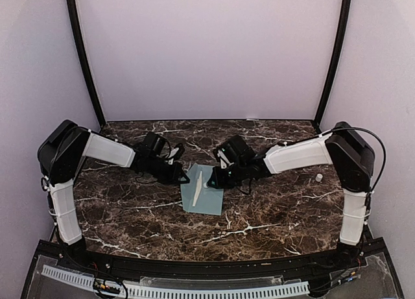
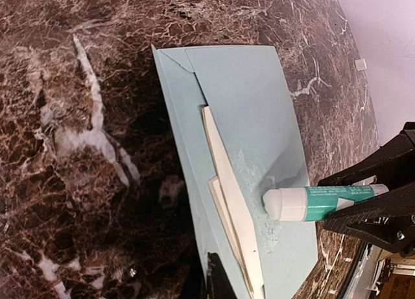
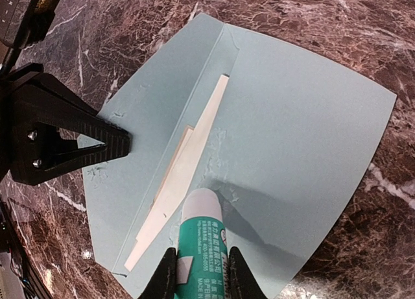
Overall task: Place the letter into the envelope and seal it
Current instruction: Paint the envelope at the center of the board.
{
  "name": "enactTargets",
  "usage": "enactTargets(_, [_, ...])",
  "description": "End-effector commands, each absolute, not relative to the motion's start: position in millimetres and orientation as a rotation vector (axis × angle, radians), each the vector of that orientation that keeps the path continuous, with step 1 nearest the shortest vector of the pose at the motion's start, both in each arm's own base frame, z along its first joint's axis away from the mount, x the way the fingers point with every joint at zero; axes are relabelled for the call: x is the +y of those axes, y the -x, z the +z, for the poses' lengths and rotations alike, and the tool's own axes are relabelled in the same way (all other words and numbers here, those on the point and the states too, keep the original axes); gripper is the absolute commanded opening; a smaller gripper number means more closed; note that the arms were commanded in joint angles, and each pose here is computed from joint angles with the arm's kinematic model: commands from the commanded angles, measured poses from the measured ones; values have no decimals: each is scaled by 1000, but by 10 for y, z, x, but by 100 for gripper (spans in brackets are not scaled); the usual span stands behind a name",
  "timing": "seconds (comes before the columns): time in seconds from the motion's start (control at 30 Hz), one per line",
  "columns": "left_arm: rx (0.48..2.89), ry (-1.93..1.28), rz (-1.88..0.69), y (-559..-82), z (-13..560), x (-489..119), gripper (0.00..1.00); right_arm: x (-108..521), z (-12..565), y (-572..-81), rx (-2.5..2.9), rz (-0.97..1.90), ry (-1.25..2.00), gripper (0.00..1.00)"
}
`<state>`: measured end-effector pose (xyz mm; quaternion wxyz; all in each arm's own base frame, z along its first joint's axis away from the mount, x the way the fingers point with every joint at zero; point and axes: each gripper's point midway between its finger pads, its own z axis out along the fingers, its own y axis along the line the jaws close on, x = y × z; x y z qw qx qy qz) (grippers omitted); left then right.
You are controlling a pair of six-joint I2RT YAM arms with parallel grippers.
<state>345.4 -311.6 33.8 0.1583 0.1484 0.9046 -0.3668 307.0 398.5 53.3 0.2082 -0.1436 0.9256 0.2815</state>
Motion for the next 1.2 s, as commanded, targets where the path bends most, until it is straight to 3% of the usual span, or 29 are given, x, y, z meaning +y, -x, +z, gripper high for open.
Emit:
enactTargets(0.0, [2593, -461, -1060, -3426, 363, -3157, 0, 4001, 540, -3236, 2552, 747, 395, 3])
enactTargets(0.77, [2611, -471, -1048, -3412, 286, -3152, 0, 3897, 421, -3429, 2562, 620, 373, 2])
enactTargets(1.17, [2626, -459, -1047, -3402, 241, -3144, 0, 3911, 367, -3126, 2611, 664, 435, 1])
